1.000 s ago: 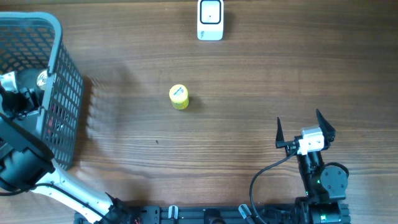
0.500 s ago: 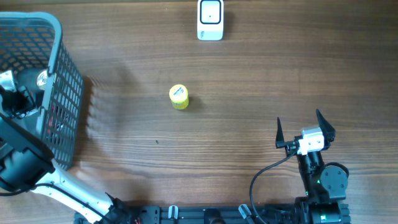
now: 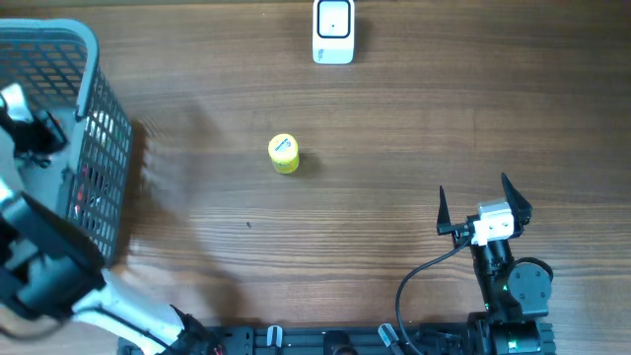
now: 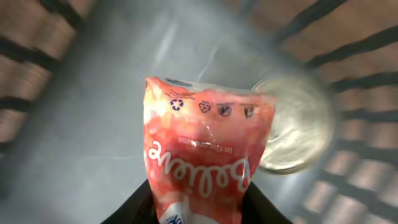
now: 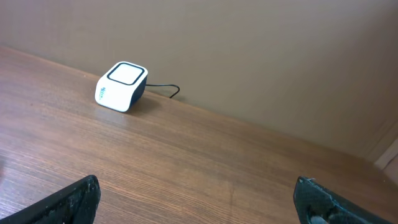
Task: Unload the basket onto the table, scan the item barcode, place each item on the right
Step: 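Reach the left gripper into the basket and grasp the red snack pack, then place the red snack pack on the table beside the yellow bottle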
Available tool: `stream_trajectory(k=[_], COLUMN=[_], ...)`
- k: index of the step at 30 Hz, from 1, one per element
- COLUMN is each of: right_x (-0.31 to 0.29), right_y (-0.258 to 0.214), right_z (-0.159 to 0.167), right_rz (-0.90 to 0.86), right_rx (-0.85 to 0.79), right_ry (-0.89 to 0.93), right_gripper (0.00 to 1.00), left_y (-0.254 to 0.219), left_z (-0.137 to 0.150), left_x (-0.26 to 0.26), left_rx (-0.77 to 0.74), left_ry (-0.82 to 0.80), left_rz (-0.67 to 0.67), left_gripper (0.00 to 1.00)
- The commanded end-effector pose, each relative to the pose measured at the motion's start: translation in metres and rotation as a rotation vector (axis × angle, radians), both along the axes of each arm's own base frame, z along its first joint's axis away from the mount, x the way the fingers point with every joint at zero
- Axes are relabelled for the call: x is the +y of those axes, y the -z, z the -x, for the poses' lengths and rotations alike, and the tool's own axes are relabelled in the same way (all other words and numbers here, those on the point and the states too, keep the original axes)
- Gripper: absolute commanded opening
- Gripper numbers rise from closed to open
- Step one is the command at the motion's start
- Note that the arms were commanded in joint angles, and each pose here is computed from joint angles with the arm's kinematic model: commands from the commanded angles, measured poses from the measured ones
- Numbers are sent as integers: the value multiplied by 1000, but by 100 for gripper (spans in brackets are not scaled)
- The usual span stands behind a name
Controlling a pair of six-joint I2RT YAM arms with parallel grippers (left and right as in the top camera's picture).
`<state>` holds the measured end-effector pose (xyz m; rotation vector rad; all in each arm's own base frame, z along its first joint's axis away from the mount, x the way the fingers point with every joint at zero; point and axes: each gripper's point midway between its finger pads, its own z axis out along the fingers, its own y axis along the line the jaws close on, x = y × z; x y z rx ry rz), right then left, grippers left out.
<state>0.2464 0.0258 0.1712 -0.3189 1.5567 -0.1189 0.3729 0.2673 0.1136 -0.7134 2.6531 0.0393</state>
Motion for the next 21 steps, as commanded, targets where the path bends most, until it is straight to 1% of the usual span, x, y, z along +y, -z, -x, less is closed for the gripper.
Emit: stream_trajectory(k=[1, 3, 5, 7, 8, 11, 12, 14, 16, 19, 21], right_x=[1, 1, 1, 1, 1, 1, 1, 1, 1, 1, 1], right_y=[-1, -1, -1, -1, -1, -1, -1, -2, -1, -2, -1], right_z=[0, 0, 0, 0, 0, 0, 0, 0, 0, 0, 0], right_rz=[8, 8, 8, 8, 8, 8, 8, 8, 8, 8, 8], right_rx=[-8, -8, -8, -8, -8, -8, -8, -8, -8, -8, -8], right_ry=[-9, -9, -9, -9, -9, -9, -9, -9, -9, -8, -8], right_gripper=[100, 100, 100, 100, 100, 100, 100, 100, 100, 100, 100], left_y=[-106, -161, -211, -251, -287, -320, -333, -338, -332, -304, -277], left_z=[-1, 5, 9, 14, 24, 39, 45, 49, 51, 54, 48], left_x=[-3, -9, -29, -58, -94, -141, -174, -210, -242, -286, -300], left_rx=[-238, -377, -527, -653, -768, -868, -910, -929, -911, -814, -711], left_ry=[-53, -103, -70, 15, 125, 254, 353, 487, 603, 809, 863], left_rz=[-124, -174, -179, -161, -124, -92, -54, -29, -9, 6, 15], left_gripper=[35, 35, 37, 37, 37, 37, 40, 40, 40, 40, 40])
